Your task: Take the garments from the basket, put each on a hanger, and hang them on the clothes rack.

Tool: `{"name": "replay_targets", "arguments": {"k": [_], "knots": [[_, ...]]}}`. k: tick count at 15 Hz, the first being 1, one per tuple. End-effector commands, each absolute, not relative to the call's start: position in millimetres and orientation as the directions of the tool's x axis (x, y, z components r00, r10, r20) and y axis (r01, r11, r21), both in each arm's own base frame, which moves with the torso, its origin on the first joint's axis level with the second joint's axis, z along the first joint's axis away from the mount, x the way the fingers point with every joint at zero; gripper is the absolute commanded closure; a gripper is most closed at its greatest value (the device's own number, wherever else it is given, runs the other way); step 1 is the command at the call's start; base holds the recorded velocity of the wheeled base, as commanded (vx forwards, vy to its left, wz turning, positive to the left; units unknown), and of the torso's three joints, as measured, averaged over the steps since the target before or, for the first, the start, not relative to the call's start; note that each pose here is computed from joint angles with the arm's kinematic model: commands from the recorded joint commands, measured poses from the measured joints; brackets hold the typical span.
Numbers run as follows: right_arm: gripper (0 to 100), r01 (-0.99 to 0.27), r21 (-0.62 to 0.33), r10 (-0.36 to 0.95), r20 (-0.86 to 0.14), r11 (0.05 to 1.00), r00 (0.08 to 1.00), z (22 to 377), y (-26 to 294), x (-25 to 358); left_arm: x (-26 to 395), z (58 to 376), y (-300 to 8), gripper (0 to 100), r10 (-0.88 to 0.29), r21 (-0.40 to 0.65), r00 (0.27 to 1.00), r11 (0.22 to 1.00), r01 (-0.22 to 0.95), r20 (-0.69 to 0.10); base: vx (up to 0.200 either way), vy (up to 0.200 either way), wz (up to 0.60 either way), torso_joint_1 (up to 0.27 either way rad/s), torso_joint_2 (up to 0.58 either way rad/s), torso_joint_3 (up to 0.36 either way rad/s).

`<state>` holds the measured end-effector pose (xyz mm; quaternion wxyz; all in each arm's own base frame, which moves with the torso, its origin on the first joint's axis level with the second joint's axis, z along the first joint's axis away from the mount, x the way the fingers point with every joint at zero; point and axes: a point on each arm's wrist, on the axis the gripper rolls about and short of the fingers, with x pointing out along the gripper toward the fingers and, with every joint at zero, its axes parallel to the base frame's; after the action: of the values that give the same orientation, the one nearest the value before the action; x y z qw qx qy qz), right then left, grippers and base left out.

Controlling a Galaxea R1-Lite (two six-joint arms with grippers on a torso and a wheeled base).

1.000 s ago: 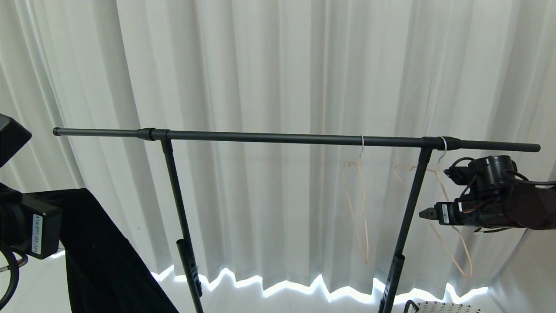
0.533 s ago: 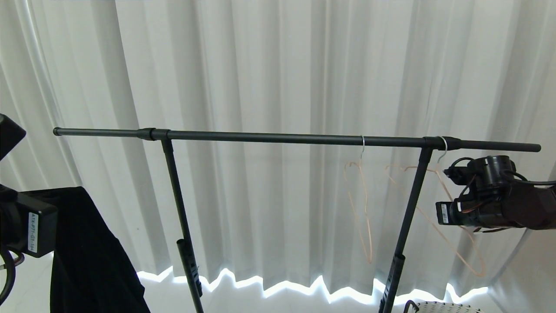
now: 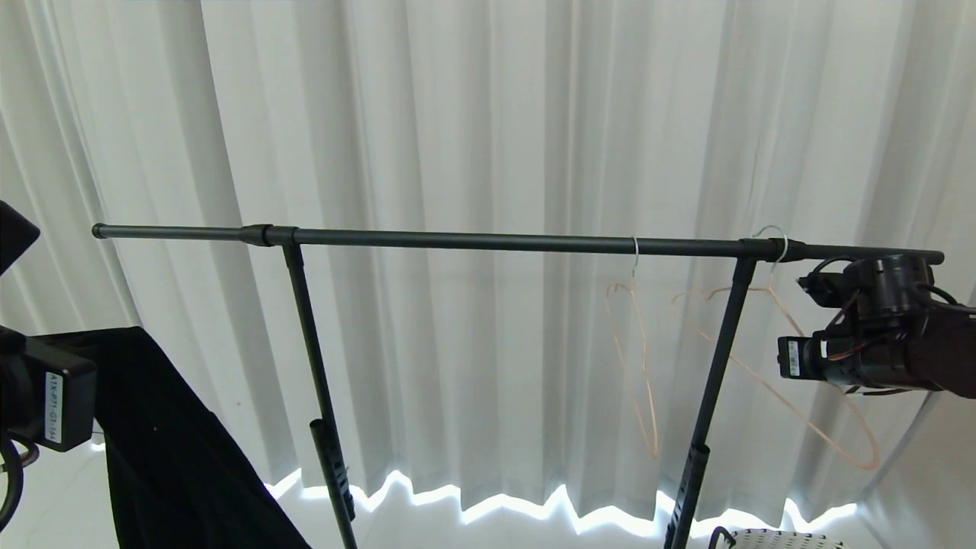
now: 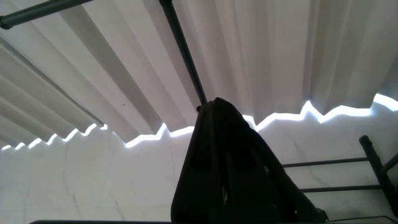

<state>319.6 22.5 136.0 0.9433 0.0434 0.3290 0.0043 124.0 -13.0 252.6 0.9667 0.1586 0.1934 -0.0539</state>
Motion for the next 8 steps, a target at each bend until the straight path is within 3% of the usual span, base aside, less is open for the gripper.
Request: {"name": "replay_targets", "arguments": {"k": [1, 8], "knots": [[100, 0.027, 0.088, 0.029, -0.583, 0.996, 0.812, 151, 22, 311, 122, 253, -13, 100, -0.043, 0.286, 0.921, 0.944, 0.164, -0.386, 0.0, 0.0, 0.0, 0.0, 0.0, 0.0], [100, 0.086, 0.055, -0.044, -0.533, 0.995, 0.845, 171, 19, 273, 119, 251, -12, 100, -0.04, 0.288, 0.922, 0.944, 0.161, -0.385, 0.0, 0.0, 0.0, 0.0, 0.0, 0.0]]}}
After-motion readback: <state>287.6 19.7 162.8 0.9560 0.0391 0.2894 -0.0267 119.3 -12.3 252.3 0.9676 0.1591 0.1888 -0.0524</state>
